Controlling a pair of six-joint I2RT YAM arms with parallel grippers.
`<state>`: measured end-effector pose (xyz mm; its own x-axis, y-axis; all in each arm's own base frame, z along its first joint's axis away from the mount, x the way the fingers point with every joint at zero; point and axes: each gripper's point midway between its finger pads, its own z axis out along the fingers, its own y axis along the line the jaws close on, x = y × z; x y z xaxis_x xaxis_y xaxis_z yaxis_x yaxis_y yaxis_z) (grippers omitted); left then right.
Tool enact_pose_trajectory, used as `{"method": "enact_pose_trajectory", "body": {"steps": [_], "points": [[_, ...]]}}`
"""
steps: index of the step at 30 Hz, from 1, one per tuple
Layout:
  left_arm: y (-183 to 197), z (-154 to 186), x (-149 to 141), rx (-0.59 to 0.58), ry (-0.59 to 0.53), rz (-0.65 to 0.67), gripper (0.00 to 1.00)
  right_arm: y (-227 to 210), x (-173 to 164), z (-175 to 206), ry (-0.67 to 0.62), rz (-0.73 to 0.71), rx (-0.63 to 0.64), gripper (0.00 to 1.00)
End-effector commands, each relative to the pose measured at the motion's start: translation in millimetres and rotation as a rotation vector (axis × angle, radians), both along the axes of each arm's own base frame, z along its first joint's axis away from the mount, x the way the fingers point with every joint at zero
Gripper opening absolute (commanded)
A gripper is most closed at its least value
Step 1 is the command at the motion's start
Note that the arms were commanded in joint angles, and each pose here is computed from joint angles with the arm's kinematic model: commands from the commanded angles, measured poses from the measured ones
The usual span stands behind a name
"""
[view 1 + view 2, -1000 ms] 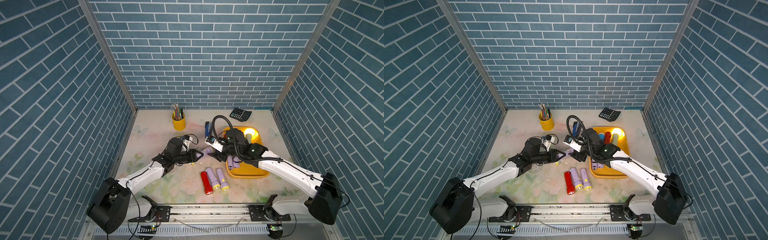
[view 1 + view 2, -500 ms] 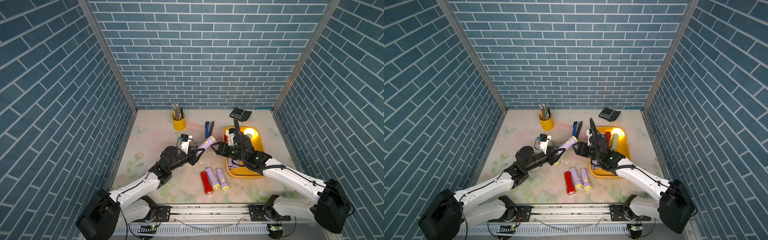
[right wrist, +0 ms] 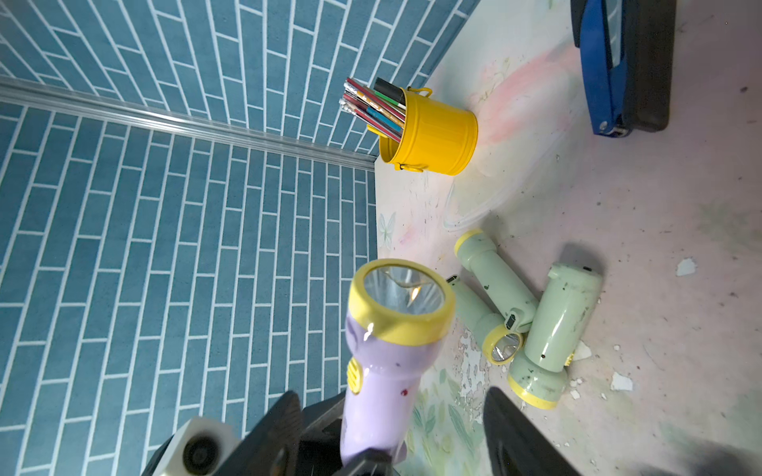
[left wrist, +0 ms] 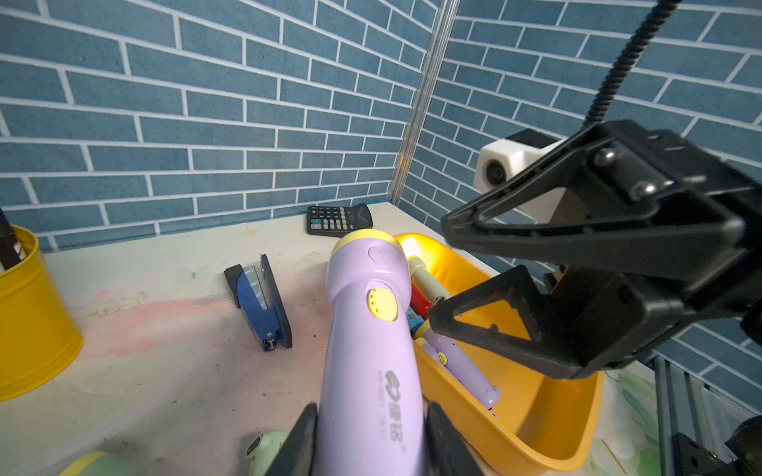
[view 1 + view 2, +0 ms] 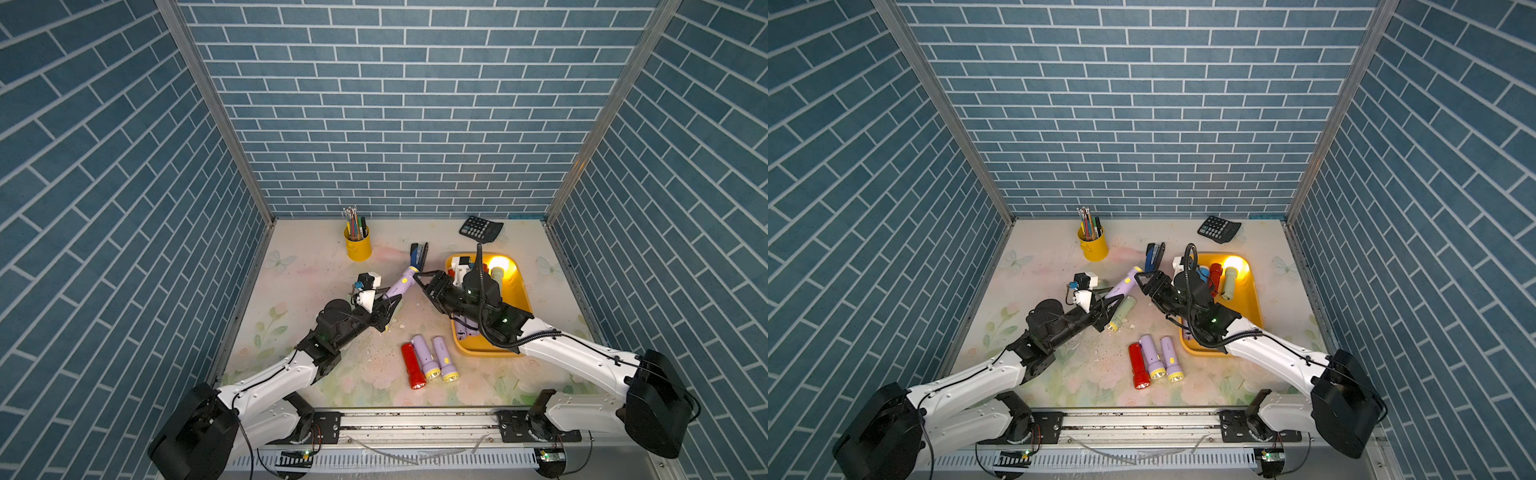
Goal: Put the flashlights into the storage boxes
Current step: Place the flashlight at the storage box.
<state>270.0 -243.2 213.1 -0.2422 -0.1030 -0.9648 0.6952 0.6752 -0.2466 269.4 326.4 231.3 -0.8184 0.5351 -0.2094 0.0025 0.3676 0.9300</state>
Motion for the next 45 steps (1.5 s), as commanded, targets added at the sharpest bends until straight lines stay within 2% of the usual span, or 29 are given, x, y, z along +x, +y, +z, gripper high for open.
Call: {"method": "enact_pose_trajectory", "body": {"steps": [1,7,20,28,31,34,37,39,41,45], "points": [[-0.6,12.4,-0.1,-0.018,-0.066,0.003,0.14,15.1,9.8,21.4,0.038,-0.029,0.091,0.71],[0.0,11.6,-0.7,-0.009,-0.072,0.003,0.14,31.3,8.6,17.8,0.065,-0.013,0.109,0.70],[-6.0,8.9,2.1,-0.021,-0.067,0.001,0.14,66.7,-4.8,19.8,0.083,0.088,0.149,0.59],[-7.7,7.2,0.9,-0.023,-0.063,0.005,0.15,74.3,-8.5,19.9,0.082,0.104,0.148,0.38],[-6.4,3.9,3.4,-0.021,-0.050,0.023,0.21,73.3,-9.3,21.7,0.070,0.107,0.132,0.34],[-5.9,0.5,5.1,-0.017,-0.029,0.034,0.33,68.9,-12.1,23.1,0.049,0.128,0.086,0.30],[-4.8,-4.5,7.5,0.000,0.010,0.051,0.53,44.1,-7.1,14.9,0.036,0.140,0.013,0.27],[-3.6,-8.0,9.4,0.020,0.039,0.065,0.63,10.8,-3.9,-2.6,0.050,0.148,-0.114,0.27],[-1.4,-12.7,11.4,0.036,0.065,0.091,0.68,-27.1,-3.0,-17.4,0.063,0.156,-0.246,0.27],[-2.0,-21.3,13.3,0.054,0.110,0.108,0.72,-107.6,-11.4,-47.2,0.100,0.204,-0.534,0.28]]}}
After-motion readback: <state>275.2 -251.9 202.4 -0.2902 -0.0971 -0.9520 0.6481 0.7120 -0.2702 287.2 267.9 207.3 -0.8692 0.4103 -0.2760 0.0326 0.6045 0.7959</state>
